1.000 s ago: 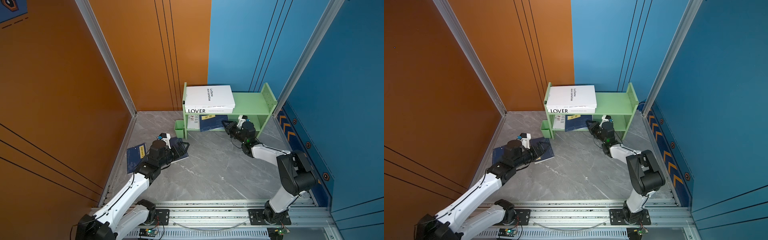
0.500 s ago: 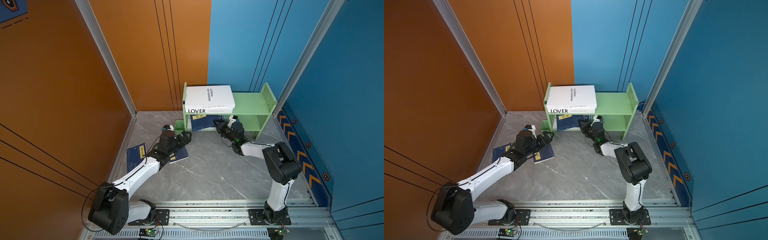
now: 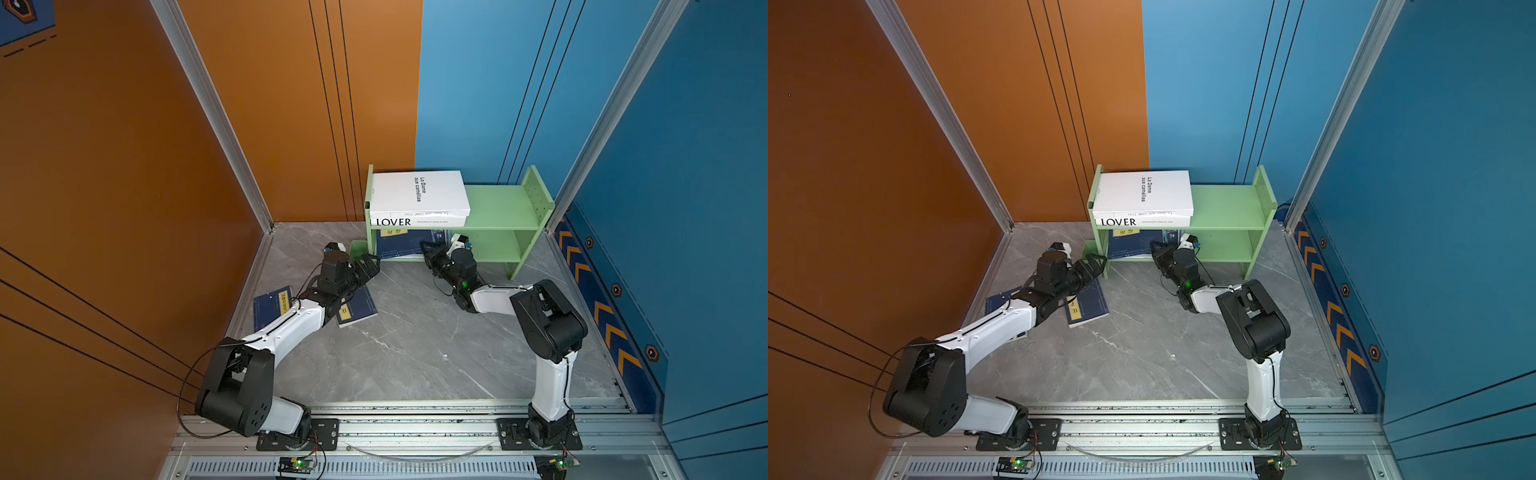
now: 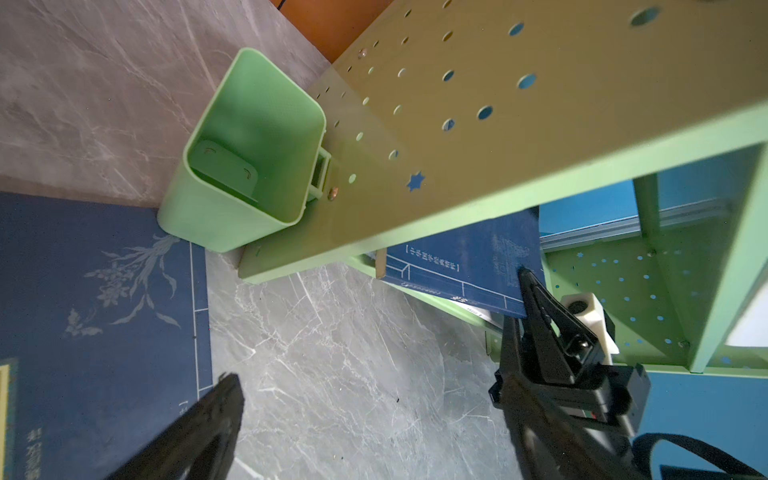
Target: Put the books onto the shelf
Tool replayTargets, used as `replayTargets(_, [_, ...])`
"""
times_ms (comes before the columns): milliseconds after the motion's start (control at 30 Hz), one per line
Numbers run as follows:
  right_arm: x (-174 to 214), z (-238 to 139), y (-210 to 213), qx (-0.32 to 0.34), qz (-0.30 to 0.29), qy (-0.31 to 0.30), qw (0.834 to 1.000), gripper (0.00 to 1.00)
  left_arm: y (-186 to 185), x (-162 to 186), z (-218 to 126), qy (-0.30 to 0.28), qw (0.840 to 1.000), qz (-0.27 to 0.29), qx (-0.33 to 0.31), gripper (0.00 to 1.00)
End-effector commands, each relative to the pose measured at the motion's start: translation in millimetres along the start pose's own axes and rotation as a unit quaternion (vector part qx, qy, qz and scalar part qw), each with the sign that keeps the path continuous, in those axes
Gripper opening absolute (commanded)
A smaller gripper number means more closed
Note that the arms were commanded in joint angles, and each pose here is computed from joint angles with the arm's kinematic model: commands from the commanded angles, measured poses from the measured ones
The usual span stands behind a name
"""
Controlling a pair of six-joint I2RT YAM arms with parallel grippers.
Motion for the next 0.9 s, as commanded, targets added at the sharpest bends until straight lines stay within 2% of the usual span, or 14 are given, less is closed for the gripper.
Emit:
replayTargets(0, [-3, 3, 17, -0.035, 0.002, -0.036, 0.999, 0.16, -4, -7, 6, -0.005, 1.000, 0.009, 0.012, 0.98])
replayTargets(333, [6, 7, 3, -0.025, 0.014, -0.063, 0.998, 0.15, 0, -10, 27, -0.011, 1.000, 0.009, 0.004, 0.98])
replayTargets(567, [7, 7, 9, -0.052, 0.036, -0.063, 0.996, 0.14, 0, -12, 30, -0.011, 1.000, 0.007, 0.011, 0.98])
replayTargets(867, [17, 9, 3, -0.046, 0.038, -0.068, 0.996, 0.13, 2, -14, 33, -0.017, 1.000, 0.000, 0.011, 0.98])
Point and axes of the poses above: each gripper's point midway between its finger pads, its own z axis out along the fingers, its own y axis along the line the jaws close on, x = y × z, the point moved 9 cm from there along -z, back along the fingers, and after that the axes turned 3 degrees about z, right-handed, at the moved point
